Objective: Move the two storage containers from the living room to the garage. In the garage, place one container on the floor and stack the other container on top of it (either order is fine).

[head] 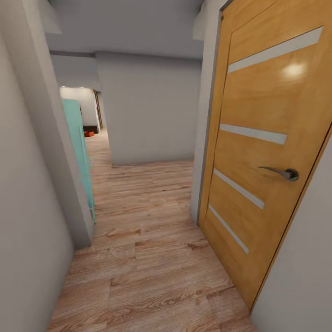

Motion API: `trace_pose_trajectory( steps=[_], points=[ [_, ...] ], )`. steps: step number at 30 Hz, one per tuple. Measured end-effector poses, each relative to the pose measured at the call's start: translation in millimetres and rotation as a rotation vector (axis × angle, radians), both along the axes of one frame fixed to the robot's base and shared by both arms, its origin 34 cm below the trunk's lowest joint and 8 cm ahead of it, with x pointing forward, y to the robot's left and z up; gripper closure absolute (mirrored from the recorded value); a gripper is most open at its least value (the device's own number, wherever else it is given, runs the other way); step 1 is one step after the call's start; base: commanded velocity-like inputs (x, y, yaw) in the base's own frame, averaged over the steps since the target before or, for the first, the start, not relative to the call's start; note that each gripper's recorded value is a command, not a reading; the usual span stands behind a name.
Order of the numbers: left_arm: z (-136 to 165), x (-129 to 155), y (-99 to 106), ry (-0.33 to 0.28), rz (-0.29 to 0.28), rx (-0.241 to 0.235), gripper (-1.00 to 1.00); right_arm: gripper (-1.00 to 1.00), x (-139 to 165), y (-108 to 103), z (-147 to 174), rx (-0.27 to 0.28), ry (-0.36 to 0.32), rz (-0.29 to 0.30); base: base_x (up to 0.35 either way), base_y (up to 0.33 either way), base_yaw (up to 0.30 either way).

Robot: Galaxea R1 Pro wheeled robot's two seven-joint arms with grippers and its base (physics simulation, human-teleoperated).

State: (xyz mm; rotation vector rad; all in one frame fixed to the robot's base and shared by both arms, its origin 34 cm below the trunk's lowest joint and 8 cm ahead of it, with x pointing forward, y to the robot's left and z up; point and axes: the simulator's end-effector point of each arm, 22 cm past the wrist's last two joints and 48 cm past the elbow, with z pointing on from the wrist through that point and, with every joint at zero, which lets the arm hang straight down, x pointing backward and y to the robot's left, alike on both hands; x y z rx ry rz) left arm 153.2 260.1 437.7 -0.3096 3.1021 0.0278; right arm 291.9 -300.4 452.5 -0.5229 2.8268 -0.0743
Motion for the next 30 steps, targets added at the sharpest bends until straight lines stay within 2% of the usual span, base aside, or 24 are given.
trace_pose_trajectory(
  steps=[6,18,30],
  points=[
    [0.0,0.0,0.0,0.000,0.000,0.000,-1.00,-1.00,-0.1,-0.6,0.0,-0.001,0.000,0.000,0.000,0.000,0.055],
    [0.0,-0.1,0.2,0.000,0.001,0.000,-1.00,-1.00,0.2,-1.4,0.1,-0.002,0.000,0.000,0.003,0.000,0.258],
    [0.1,-0.1,0.6,-0.001,0.001,0.001,-1.00,-1.00,0.0,-0.8,0.3,-0.001,-0.001,0.000,0.262,0.000,0.051]
  ],
)
